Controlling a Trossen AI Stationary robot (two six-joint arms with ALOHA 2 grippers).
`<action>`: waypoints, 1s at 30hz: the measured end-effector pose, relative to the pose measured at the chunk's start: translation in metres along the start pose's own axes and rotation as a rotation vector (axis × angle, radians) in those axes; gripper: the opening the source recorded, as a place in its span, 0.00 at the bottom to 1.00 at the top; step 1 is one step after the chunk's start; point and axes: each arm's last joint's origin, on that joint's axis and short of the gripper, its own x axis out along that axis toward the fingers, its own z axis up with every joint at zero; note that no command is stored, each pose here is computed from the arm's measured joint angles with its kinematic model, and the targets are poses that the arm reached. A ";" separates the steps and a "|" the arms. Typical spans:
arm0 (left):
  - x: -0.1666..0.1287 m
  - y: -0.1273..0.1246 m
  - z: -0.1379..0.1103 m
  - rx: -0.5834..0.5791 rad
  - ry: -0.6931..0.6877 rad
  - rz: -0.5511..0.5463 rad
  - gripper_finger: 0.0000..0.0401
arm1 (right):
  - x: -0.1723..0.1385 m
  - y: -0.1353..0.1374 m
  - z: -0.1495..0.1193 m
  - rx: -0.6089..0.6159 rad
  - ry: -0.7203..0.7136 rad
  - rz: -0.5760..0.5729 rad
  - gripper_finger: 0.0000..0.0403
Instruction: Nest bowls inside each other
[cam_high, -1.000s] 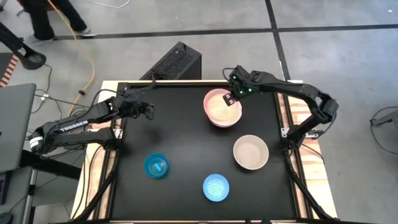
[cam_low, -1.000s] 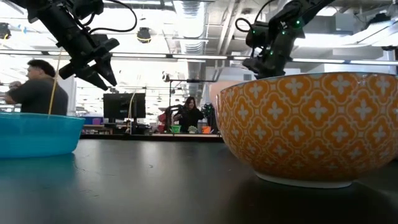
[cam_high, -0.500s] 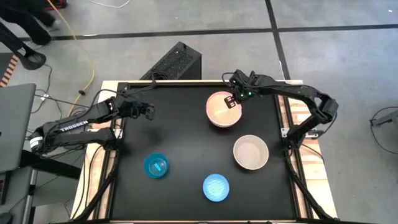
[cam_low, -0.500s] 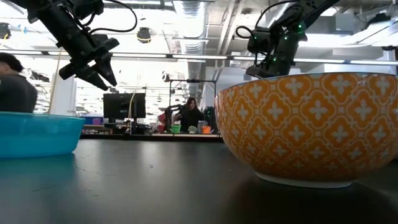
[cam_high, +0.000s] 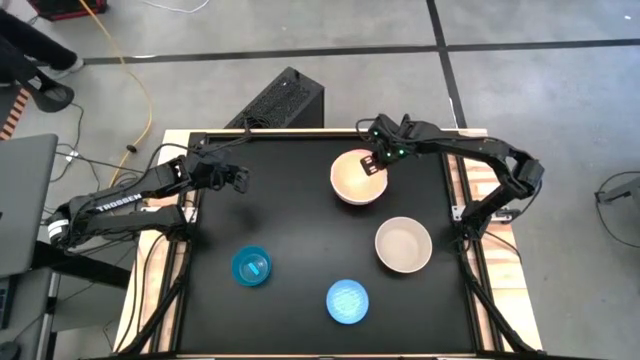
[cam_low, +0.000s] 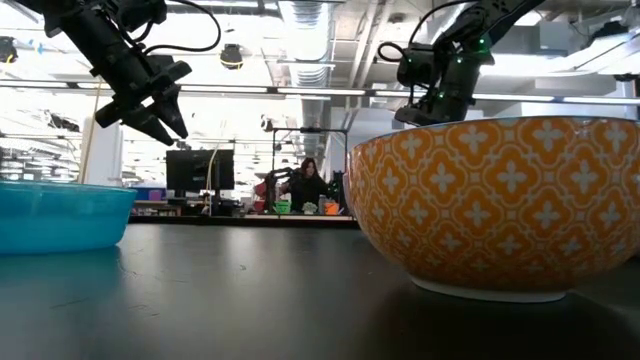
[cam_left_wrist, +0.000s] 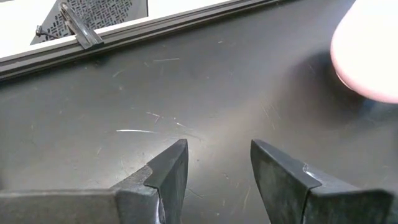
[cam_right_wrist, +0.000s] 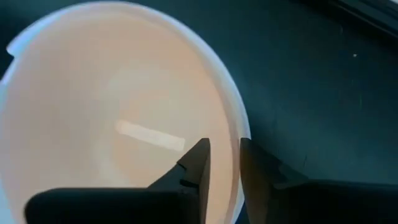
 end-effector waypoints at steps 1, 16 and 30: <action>0.000 0.000 0.000 0.000 0.000 0.000 0.41 | 0.000 0.000 0.000 0.003 0.002 -0.001 0.25; 0.000 0.000 0.000 0.015 0.000 -0.001 0.41 | -0.024 0.009 0.002 0.043 0.061 -0.050 0.28; 0.000 0.000 0.000 0.015 0.001 -0.001 0.41 | -0.033 0.039 -0.012 -0.049 -0.019 -0.149 0.02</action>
